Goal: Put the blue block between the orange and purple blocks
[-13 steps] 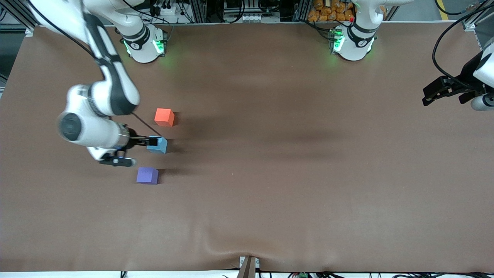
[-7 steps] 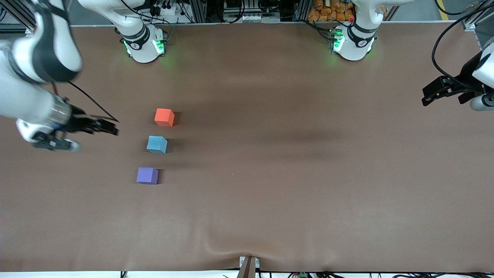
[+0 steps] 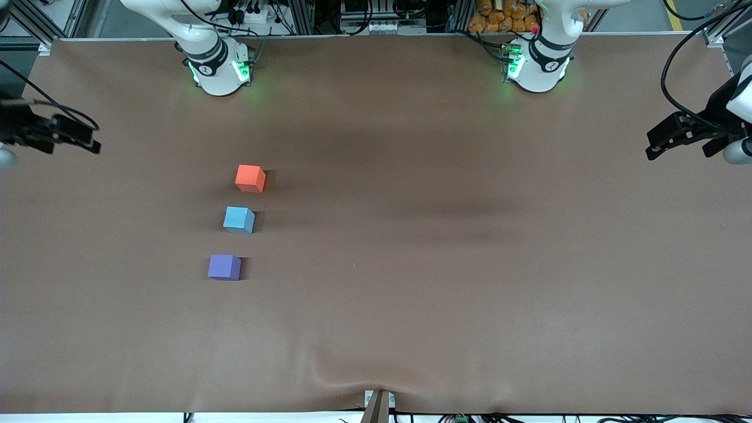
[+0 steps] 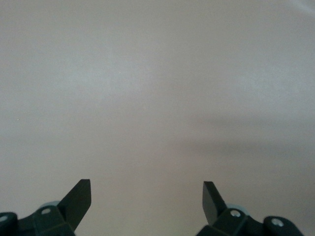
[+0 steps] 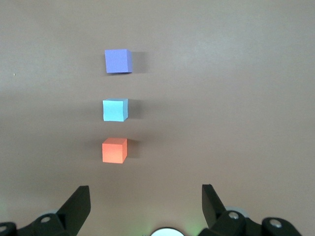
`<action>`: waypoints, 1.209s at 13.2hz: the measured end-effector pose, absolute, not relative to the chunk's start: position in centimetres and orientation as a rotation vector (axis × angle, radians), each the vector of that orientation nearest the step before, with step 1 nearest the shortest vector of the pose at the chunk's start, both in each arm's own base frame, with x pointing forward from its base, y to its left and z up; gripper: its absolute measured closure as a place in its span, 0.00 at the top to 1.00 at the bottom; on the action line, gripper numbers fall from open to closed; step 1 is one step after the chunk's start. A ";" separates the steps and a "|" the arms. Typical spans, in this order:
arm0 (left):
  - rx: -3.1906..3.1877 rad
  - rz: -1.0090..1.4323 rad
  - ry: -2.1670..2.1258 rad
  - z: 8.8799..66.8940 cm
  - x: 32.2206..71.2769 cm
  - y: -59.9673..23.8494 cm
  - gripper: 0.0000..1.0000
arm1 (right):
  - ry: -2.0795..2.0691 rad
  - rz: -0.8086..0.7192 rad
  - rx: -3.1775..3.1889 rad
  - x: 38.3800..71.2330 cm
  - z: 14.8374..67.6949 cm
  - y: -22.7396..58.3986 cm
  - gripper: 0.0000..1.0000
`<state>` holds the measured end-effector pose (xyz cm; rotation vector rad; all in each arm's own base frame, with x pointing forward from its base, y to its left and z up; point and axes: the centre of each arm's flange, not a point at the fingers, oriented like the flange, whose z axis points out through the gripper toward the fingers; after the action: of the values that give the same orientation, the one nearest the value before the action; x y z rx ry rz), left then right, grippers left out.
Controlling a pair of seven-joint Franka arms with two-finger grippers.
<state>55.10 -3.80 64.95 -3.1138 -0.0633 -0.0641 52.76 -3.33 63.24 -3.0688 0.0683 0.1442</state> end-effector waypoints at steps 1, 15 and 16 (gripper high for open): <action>-3.114 -0.064 -0.063 64.9 55.1 -3.8 1.00 | 0.067 0.134 -3.075 52.5 64.5 -3.4 1.00; -3.114 -0.063 -0.054 64.9 55.1 -4.3 1.00 | 0.057 0.149 -3.120 52.5 66.4 -3.2 1.00; -3.114 -0.063 -0.053 64.9 55.1 -4.3 1.00 | 0.058 0.153 -3.120 52.5 66.4 -3.3 1.00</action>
<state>55.09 -4.34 64.90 -3.1142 -0.0531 -0.0627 52.51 -3.25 66.37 -3.1198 0.0578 0.1533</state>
